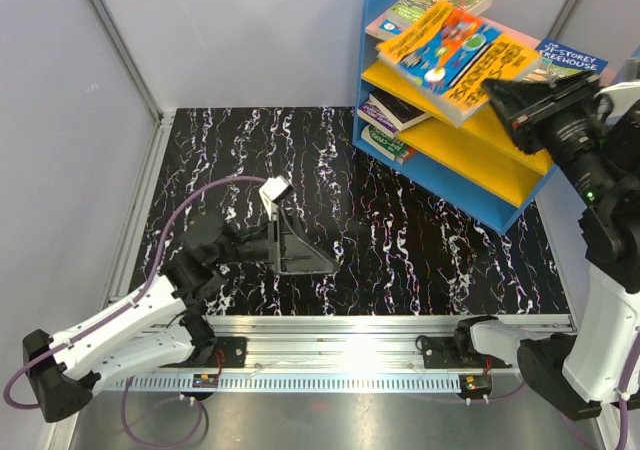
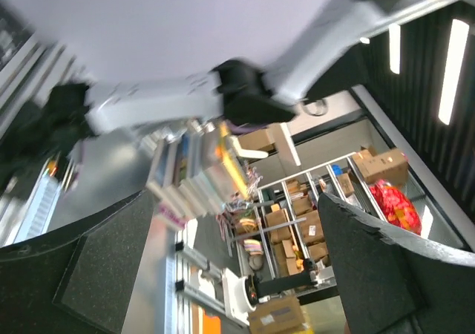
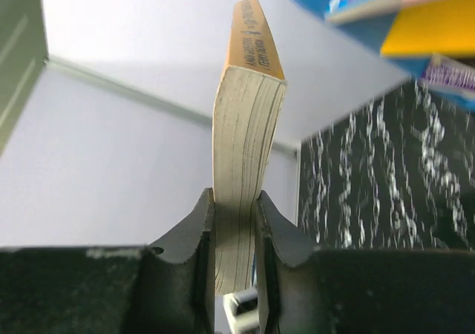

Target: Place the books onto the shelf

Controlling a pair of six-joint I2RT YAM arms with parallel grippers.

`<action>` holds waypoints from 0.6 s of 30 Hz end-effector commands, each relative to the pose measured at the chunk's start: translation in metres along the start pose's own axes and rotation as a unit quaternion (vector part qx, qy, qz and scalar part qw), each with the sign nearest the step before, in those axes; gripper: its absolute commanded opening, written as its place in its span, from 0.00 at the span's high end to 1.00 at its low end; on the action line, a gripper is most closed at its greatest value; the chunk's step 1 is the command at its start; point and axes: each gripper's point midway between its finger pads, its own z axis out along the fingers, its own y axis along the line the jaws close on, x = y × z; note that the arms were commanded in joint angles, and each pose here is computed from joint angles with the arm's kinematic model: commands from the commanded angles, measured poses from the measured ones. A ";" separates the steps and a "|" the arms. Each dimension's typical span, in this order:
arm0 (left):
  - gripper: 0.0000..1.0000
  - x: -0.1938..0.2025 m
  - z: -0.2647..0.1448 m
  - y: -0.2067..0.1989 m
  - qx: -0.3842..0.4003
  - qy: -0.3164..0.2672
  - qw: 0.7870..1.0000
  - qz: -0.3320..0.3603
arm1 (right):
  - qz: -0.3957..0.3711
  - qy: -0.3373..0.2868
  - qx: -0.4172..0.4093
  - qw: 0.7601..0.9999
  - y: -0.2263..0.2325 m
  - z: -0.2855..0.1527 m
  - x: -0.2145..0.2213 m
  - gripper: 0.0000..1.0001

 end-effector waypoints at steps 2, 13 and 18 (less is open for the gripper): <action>0.01 0.023 -0.011 0.031 -0.062 0.048 0.997 -0.009 | -0.005 -0.173 -0.023 0.985 0.032 -0.016 -0.072 1.00; 0.01 0.033 -0.023 0.025 -0.112 0.091 0.989 0.008 | 0.065 -0.394 0.128 0.908 -0.027 -0.020 -0.149 1.00; 0.01 0.026 -0.030 0.024 -0.138 0.096 0.985 0.024 | 0.051 -0.425 0.192 0.883 -0.052 -0.006 -0.157 1.00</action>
